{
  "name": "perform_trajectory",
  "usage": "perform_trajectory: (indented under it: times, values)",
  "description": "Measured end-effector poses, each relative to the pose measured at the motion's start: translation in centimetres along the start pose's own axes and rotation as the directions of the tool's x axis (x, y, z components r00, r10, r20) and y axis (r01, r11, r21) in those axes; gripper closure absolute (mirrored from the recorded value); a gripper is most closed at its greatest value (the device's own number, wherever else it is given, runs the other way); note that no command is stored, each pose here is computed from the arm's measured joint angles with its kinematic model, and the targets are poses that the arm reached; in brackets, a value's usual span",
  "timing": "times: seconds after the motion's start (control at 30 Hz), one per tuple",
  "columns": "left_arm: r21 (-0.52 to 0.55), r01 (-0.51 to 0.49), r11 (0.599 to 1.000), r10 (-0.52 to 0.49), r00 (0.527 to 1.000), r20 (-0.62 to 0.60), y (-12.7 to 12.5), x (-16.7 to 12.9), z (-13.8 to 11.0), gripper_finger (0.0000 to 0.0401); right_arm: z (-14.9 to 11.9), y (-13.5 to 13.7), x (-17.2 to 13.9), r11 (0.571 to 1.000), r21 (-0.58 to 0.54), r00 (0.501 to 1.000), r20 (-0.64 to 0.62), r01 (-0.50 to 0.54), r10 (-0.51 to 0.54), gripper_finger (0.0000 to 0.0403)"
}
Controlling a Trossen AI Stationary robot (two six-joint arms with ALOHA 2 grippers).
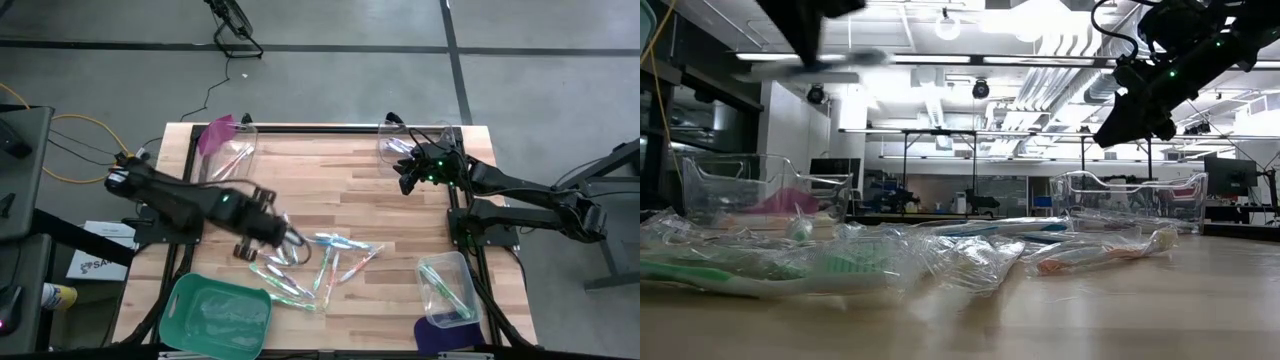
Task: Pick & Place Toothbrushes
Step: Put the blue toothbrush into the green bin
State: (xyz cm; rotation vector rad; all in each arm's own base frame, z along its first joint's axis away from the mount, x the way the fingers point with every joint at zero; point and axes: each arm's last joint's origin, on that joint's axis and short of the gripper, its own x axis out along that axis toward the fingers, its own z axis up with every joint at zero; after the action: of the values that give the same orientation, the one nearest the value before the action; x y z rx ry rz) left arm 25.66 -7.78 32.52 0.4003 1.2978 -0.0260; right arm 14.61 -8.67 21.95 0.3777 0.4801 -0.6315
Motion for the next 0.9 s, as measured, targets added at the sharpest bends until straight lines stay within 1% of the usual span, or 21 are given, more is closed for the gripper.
perform_trajectory:
  times: [0.13, 0.2, 0.3, 0.47, 0.57, 0.67, 0.8, 0.9]
  values:
    - [-0.067, 0.05, 0.996, -0.051, 0.999, -0.018, -3.3, -1.1, -0.9, 0.0401, 0.0, 0.0, 0.0, 1.0, -0.016, 1.0, 0.004, -0.001, 0.001, 0.029]
    - [-0.077, 0.074, 0.994, -0.077, 0.997, -0.028, -5.0, -1.6, -1.3, 0.0401, 0.0, 0.0, 0.0, 1.0, -0.018, 1.0, 0.006, 0.003, -0.002, 0.029]
    - [-0.122, 0.101, 0.987, -0.103, 0.995, -0.007, -7.5, -2.5, -1.9, 0.0401, 0.1, 0.0, 0.0, 1.0, -0.024, 1.0, 0.014, 0.001, 0.0, 0.029]
    - [-0.238, 0.149, 0.96, -0.15, 0.989, 0.013, -11.2, -3.9, -3.4, 0.0401, 0.1, 0.0, 0.0, 1.0, -0.03, 1.0, 0.015, 0.0, 0.0, 0.029]
    - [-0.29, 0.172, 0.941, -0.172, 0.985, 0.025, -13.2, -4.4, -4.1, 0.0401, 0.2, 0.0, 0.0, 0.999, -0.042, 1.0, 0.023, -0.001, 0.002, 0.029]
    - [-0.321, 0.201, 0.925, -0.197, 0.979, 0.045, -15.1, -4.7, -4.7, 0.0401, 0.4, 0.1, 0.0, 0.999, -0.042, 0.999, 0.04, -0.005, 0.007, 0.029]
    - [-0.335, 0.256, 0.907, -0.241, 0.967, 0.085, -17.7, -4.6, -4.7, 0.0401, 0.5, 0.1, 0.0, 0.999, -0.049, 0.999, 0.048, -0.007, 0.009, 0.029]
    - [-0.383, 0.258, 0.887, -0.251, 0.965, 0.069, -19.1, -4.2, -4.9, 0.0401, 0.5, 0.1, 0.0, 0.999, -0.049, 0.999, 0.049, -0.006, 0.009, 0.029]
